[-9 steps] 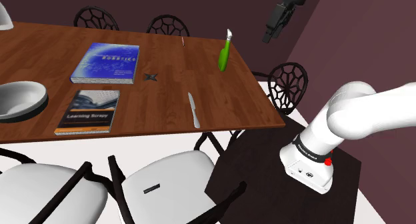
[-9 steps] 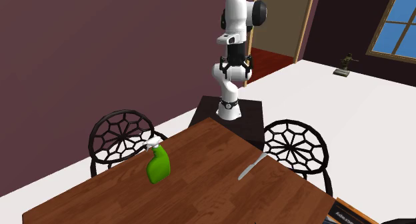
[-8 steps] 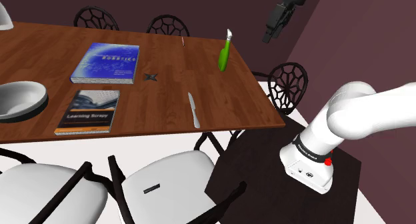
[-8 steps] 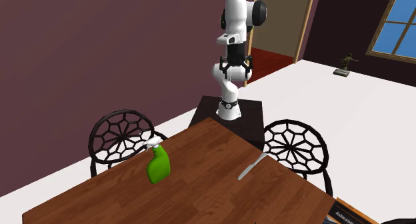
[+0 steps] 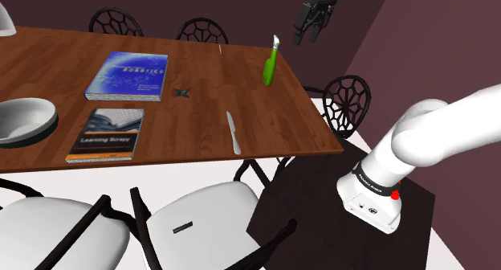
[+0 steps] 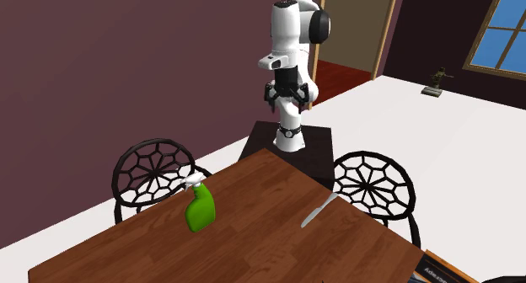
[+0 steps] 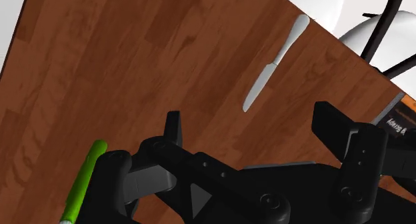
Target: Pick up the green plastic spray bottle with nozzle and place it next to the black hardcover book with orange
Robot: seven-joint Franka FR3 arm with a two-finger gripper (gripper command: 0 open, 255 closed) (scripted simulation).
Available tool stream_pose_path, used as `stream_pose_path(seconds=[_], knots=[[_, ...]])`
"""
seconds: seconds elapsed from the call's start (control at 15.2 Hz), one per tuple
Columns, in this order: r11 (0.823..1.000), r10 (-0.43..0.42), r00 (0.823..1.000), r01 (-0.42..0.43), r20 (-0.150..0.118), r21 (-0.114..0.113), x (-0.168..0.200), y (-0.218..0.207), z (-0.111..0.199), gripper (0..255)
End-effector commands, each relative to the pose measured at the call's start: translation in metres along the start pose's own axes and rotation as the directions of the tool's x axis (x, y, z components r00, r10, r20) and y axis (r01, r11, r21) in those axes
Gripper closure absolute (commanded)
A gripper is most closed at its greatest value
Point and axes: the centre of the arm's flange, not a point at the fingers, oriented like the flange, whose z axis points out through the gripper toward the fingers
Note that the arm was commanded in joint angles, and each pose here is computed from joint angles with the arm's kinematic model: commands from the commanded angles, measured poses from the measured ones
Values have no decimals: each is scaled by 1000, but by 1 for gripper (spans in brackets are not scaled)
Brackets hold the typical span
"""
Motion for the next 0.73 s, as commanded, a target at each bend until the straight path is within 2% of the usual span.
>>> stream_pose_path(seconds=[0.0, 0.33, 0.66], knots=[[999, 44, 999, -44, 3, -6, 26, 12, 8, 0], [988, 150, 989, -150, 11, -19, 82, 44, 25, 0], [966, 255, 967, -255, 18, -34, 133, 82, 43, 0]])
